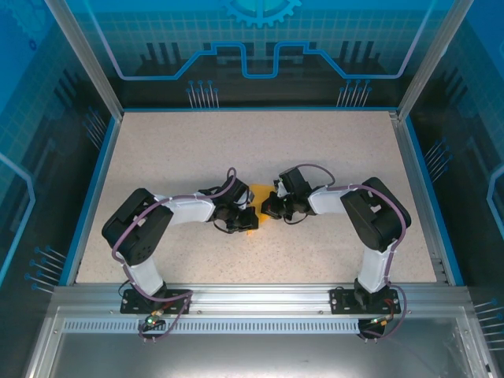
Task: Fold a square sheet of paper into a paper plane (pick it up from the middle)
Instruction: Third fold the triangle at the center of the table.
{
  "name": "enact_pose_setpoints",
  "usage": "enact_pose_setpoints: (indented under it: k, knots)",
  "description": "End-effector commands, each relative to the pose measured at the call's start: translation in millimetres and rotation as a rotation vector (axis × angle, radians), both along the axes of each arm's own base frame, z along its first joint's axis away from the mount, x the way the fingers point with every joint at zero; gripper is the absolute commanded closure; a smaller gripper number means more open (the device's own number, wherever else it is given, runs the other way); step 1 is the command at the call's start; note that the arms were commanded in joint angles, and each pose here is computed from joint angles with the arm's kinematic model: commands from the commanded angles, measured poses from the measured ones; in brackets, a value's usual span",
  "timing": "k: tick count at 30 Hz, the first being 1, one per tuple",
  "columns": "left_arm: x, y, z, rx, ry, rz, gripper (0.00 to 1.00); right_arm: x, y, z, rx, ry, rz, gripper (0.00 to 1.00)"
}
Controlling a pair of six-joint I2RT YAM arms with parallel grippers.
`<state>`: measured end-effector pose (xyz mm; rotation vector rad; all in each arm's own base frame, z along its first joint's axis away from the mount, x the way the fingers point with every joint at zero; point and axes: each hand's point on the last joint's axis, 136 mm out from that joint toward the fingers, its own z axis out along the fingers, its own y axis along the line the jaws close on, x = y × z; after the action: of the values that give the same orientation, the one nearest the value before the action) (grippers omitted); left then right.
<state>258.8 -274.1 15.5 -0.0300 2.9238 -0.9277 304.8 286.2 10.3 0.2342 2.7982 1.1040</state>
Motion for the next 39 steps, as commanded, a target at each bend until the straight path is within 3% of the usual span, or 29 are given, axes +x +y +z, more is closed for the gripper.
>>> enact_pose_setpoints:
  k: [1,32,39]
  knots:
    - [-11.7,16.5,-14.6,0.072,0.034,0.002,0.91,-25.7,-34.9,-46.3,-0.166,0.126,-0.033,0.98]
    - [-34.7,42.6,-20.8,0.150,0.064,0.002,0.93,-27.1,-42.1,-52.5,-0.191,0.143,-0.036,0.98]
    - [-36.4,44.7,-17.0,0.094,0.092,0.034,0.94,-27.6,-43.9,-53.9,-0.204,0.145,-0.031,0.98]
